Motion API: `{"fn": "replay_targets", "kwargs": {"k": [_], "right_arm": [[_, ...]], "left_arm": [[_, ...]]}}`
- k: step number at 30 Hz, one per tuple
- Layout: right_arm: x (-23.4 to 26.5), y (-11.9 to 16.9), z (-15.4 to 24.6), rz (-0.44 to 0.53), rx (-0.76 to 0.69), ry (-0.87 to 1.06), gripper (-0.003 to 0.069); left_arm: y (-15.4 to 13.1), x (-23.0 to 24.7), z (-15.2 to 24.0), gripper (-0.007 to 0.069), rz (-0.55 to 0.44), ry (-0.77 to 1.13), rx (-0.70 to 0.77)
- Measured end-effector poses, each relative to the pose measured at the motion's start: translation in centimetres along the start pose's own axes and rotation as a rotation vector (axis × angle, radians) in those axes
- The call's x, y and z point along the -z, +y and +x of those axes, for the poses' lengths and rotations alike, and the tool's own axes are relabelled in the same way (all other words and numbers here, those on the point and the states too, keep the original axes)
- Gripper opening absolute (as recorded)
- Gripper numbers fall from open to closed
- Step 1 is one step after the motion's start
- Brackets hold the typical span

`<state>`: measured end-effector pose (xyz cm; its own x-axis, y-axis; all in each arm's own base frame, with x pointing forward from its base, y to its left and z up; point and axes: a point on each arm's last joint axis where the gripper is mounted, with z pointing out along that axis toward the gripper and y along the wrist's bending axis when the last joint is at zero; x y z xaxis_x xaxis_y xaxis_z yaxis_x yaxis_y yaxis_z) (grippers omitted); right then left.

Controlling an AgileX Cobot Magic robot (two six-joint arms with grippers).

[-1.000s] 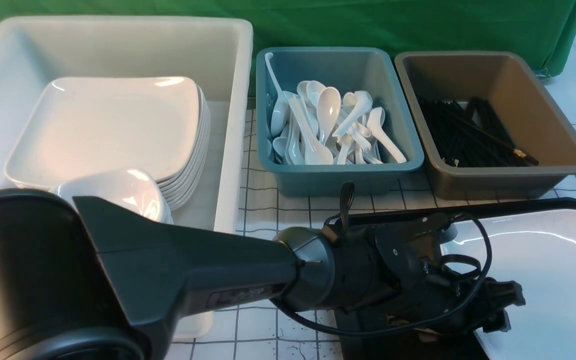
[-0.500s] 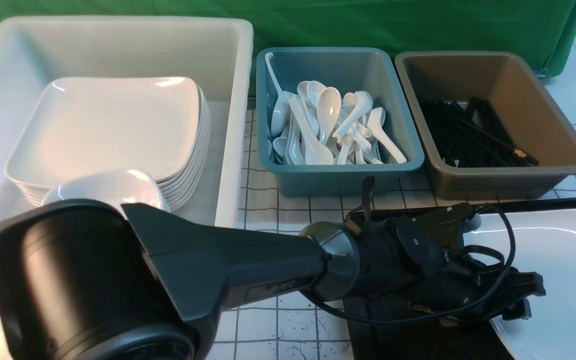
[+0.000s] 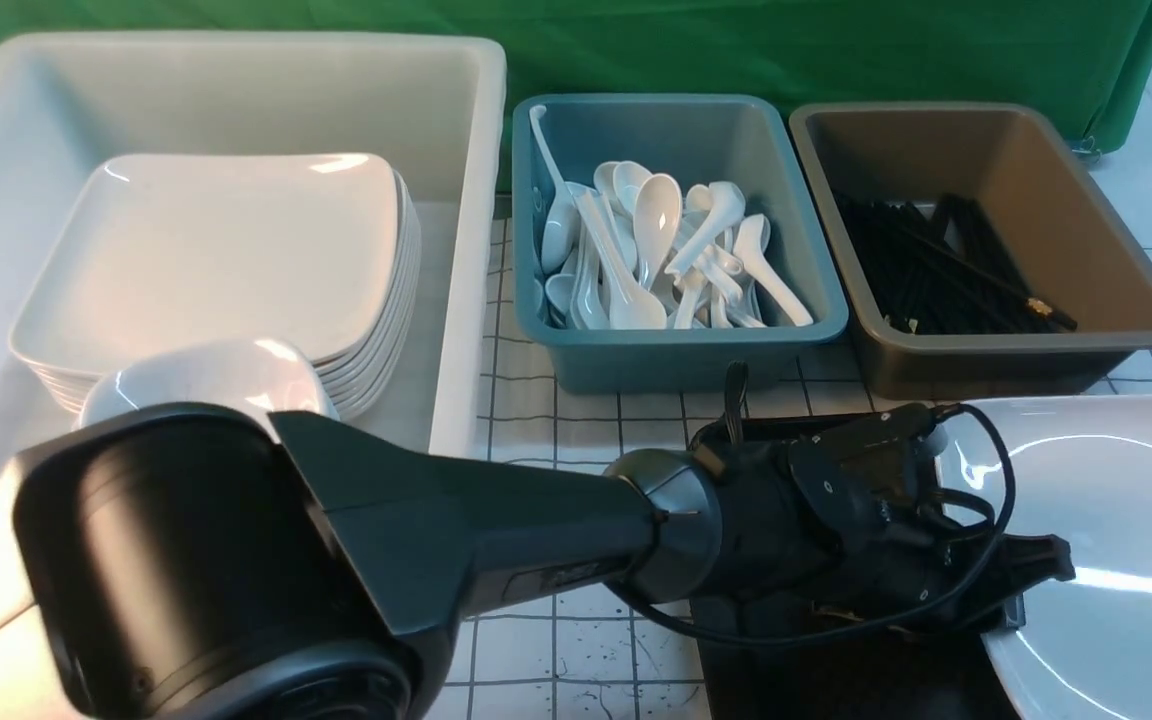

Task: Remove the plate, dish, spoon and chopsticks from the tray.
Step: Use the left arm to grab a plate from the dinner plate, then use the left arm to put the plate into the large storage box on the left

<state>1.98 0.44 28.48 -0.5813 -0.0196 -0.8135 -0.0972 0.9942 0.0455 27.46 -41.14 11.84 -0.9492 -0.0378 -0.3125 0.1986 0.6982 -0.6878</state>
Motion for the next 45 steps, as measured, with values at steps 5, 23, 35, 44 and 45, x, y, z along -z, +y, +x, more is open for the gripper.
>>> {"fn": "replay_targets", "kwargs": {"k": [5,23,35,44,45], "right_arm": [[0.0,0.0,0.0,0.0,0.0,0.002,0.0241],[0.0,0.0,0.0,0.0,0.0,0.002,0.0241],[0.0,0.0,0.0,0.0,0.0,0.002,0.0241],[0.0,0.0,-0.2,-0.001,-0.002,-0.027,0.0241],[0.0,0.0,-0.3,-0.001,-0.002,-0.032,0.0241]], "left_arm": [[-1.5,1.9,-0.7,0.0061,0.022,-0.016,-0.115],[-2.9,28.5,-14.4,0.002,0.191,-0.377,-0.238],[14.7,50.7,-17.9,0.002,-0.119,-0.757,0.081],[23.9,52.9,-15.7,0.002,-0.253,-0.761,0.292],[24.4,52.5,-15.7,0.002,-0.253,-0.749,0.298]]}}
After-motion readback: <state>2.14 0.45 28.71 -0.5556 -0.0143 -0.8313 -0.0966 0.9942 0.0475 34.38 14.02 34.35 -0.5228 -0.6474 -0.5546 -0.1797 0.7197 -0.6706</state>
